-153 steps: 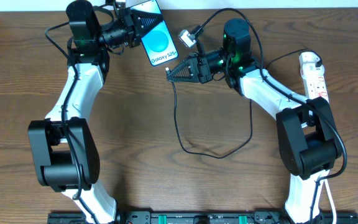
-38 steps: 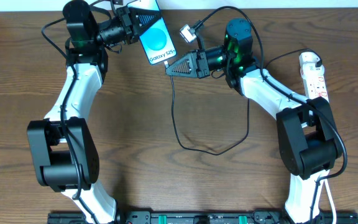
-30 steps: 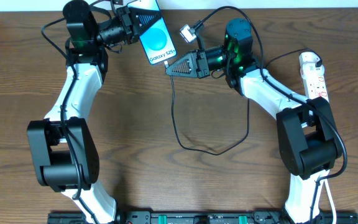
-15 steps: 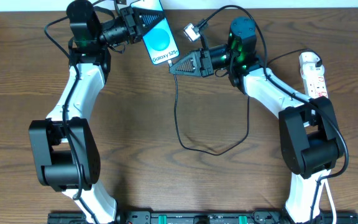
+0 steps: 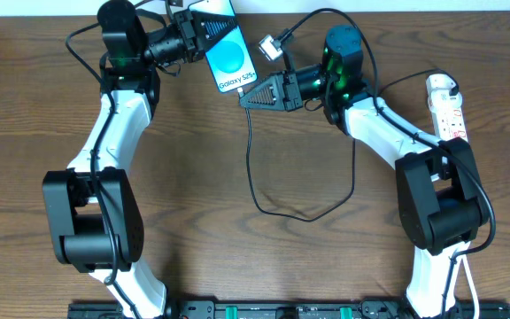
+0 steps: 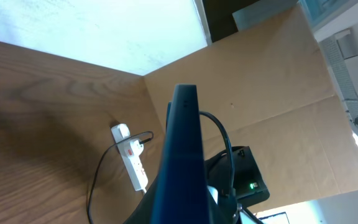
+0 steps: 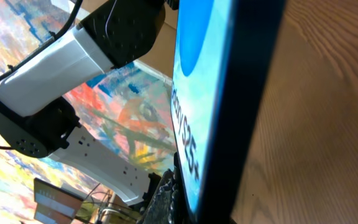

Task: Plug charger to phone and switch on socket
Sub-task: 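Push the connector up into the phone's port with the right gripper, then open the right gripper and withdraw it up and right from the phone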

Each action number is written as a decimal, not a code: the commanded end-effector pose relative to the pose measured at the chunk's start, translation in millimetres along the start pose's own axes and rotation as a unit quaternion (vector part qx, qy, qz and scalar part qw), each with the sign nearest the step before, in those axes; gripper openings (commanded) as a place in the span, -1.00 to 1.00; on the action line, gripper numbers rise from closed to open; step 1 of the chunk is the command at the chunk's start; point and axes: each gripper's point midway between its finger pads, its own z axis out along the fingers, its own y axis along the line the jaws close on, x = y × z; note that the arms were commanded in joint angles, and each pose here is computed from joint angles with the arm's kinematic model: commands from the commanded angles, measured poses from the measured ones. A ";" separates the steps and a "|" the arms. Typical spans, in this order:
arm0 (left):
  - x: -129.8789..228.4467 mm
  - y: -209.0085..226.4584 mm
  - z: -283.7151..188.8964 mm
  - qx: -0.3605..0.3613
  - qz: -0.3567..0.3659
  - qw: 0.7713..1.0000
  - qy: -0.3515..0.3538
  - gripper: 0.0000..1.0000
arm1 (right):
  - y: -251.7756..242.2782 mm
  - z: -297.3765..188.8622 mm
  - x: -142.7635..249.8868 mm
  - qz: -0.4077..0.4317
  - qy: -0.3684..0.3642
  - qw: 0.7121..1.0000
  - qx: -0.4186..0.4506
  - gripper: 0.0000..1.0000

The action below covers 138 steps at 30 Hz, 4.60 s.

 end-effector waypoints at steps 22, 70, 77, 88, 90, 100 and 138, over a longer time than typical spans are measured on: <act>7.2 -18.6 4.1 0.020 0.016 0.999 0.024 -0.85 | -7.9 -11.5 -12.7 -0.005 -0.028 0.999 0.020 -0.98; 21.8 -25.1 9.2 0.037 0.033 0.997 0.058 -0.85 | -19.4 -11.2 -26.9 0.034 -0.073 0.995 0.050 -0.98; 31.2 -29.5 13.7 0.047 0.035 0.995 0.079 -0.86 | -21.1 -11.8 -29.6 0.033 -0.081 0.995 0.056 -0.98; 36.2 -31.9 18.0 0.052 0.044 0.994 0.087 -0.85 | -21.1 -12.0 -30.8 0.030 -0.083 0.994 0.057 -0.98; 36.3 -31.7 18.0 0.052 0.044 0.994 0.087 -0.85 | -20.4 -12.0 -31.3 0.027 -0.084 0.995 0.056 -0.98; 35.3 -31.2 17.0 0.053 0.059 0.993 0.085 -0.85 | -9.9 -9.9 -22.0 0.003 -0.052 0.998 0.033 0.99; 24.9 -17.5 -3.5 0.040 0.060 0.995 0.069 -0.86 | -137.0 -197.5 47.5 0.307 -0.198 0.839 0.404 0.95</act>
